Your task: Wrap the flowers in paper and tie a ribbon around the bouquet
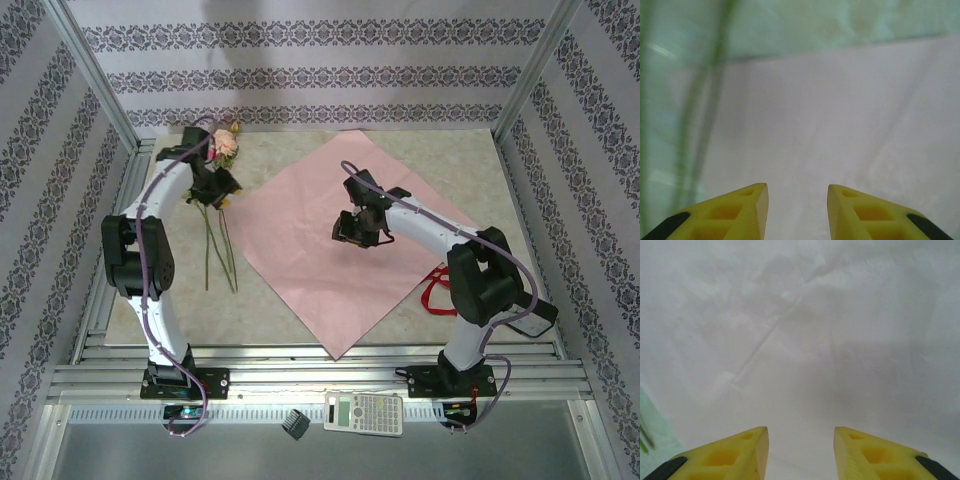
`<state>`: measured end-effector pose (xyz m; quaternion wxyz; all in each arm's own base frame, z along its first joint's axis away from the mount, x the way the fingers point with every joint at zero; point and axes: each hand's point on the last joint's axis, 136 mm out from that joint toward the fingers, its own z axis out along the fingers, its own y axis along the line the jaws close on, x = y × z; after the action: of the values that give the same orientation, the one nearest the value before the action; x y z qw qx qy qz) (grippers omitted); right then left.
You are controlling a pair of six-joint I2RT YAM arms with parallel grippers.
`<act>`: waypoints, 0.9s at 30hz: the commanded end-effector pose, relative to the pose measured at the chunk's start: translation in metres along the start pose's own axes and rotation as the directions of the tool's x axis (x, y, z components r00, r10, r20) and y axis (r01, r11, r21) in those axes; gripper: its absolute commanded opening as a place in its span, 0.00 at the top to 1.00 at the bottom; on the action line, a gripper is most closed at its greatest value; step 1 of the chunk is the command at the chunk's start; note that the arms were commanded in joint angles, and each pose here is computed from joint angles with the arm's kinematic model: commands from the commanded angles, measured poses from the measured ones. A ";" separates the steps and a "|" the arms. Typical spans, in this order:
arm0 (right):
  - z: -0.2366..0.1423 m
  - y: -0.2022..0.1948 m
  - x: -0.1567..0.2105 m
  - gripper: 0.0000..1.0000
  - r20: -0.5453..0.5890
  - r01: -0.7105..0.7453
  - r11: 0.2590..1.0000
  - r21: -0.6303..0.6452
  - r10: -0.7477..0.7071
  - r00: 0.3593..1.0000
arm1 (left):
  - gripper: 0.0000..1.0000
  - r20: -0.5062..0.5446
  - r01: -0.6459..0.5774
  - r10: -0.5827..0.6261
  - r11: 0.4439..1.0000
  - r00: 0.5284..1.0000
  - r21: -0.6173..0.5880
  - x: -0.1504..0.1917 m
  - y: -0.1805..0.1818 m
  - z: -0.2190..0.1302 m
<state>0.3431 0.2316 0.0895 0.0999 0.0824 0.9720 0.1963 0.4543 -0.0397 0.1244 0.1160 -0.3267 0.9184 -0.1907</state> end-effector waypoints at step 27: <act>-0.003 0.014 0.001 0.58 -0.016 0.049 0.998 -0.033 -0.049 0.999 | 0.92 -0.200 -0.239 0.191 0.936 0.961 -0.258 0.008 0.064 0.068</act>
<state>0.3431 0.2347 0.0924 0.0998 0.0713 0.9714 0.2034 0.4437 -0.0183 0.0335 0.0250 -0.2499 0.9630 -0.0975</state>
